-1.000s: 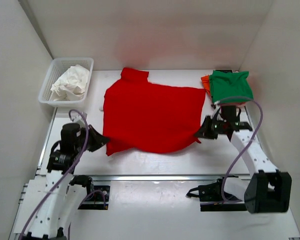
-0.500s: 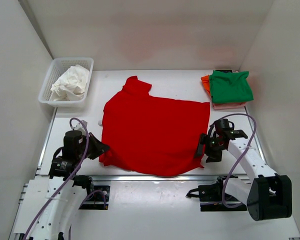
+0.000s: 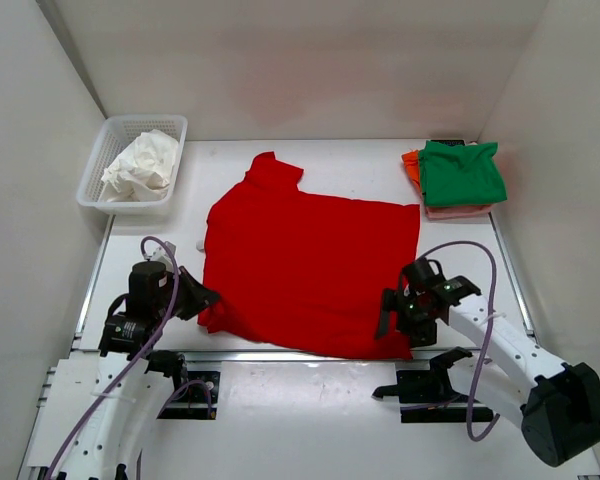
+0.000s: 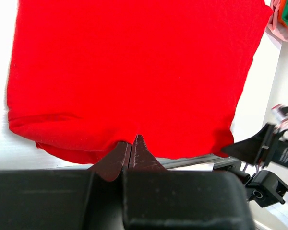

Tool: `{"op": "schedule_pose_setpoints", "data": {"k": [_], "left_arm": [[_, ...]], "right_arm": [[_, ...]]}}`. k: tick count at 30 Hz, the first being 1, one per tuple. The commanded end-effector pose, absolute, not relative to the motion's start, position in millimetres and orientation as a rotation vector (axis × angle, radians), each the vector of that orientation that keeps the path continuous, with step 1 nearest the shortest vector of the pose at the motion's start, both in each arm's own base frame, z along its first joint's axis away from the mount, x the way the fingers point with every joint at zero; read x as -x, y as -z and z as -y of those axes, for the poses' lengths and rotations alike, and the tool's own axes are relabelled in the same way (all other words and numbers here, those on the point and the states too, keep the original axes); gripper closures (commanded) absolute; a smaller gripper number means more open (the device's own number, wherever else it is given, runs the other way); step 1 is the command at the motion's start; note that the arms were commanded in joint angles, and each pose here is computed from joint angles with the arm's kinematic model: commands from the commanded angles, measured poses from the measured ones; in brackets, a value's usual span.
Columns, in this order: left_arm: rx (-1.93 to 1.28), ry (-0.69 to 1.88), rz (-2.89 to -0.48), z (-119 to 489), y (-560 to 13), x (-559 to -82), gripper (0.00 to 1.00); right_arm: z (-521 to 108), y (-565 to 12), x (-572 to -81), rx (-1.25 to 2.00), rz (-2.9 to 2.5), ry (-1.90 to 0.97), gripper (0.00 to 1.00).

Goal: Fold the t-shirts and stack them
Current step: Fold the flattened tshirt in 1/3 of the way

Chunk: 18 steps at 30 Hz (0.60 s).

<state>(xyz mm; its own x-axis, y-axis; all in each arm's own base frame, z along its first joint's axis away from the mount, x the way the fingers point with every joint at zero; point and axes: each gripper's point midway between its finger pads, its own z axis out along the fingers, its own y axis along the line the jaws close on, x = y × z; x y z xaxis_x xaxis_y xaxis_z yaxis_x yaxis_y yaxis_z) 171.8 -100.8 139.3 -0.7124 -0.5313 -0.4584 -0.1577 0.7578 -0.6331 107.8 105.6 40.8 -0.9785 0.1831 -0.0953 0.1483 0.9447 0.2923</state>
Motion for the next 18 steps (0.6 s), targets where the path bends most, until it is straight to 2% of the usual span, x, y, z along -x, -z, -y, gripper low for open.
{"op": "schedule_pose_setpoints", "data": {"k": [1, 2, 3, 5, 7, 8, 13, 18], "left_arm": [[0.475, 0.786, -2.278, 105.4, -150.5, -174.9, 1.00], [0.485, 0.784, -2.277, 105.1, -150.8, -176.1, 1.00], [0.492, 0.785, -2.273, 104.3, -150.8, -177.0, 1.00], [0.483, 0.791, -2.274, 106.1, -151.0, -177.0, 1.00], [0.478, 0.801, -2.271, 107.3, -154.4, -177.0, 1.00], [0.483, 0.789, -2.269, 105.7, -154.0, -178.2, 1.00], [0.465, 0.788, -2.230, 105.7, -173.1, -188.3, 1.00], [0.452, 0.772, -2.237, 105.9, -187.8, -220.0, 1.00]], "right_arm": [[-106.6, -32.0, -85.6, -0.346, -3.013, -0.377, 0.21], [-107.1, -30.0, -82.0, -0.318, -3.013, -0.369, 0.26], [-110.8, -33.2, -81.8, -0.321, -3.002, -0.372, 0.37], [-112.9, -34.8, -80.4, -0.323, -3.006, -0.381, 0.44], [-112.3, -31.9, -79.6, -0.324, -3.019, -0.400, 0.86], [-112.6, -32.4, -80.5, -0.317, -3.016, -0.410, 0.99], [-113.2, -44.1, -88.6, -0.334, -2.999, -0.490, 1.00], [-104.3, -59.3, -108.6, -0.335, -2.958, -0.543, 1.00]]}}
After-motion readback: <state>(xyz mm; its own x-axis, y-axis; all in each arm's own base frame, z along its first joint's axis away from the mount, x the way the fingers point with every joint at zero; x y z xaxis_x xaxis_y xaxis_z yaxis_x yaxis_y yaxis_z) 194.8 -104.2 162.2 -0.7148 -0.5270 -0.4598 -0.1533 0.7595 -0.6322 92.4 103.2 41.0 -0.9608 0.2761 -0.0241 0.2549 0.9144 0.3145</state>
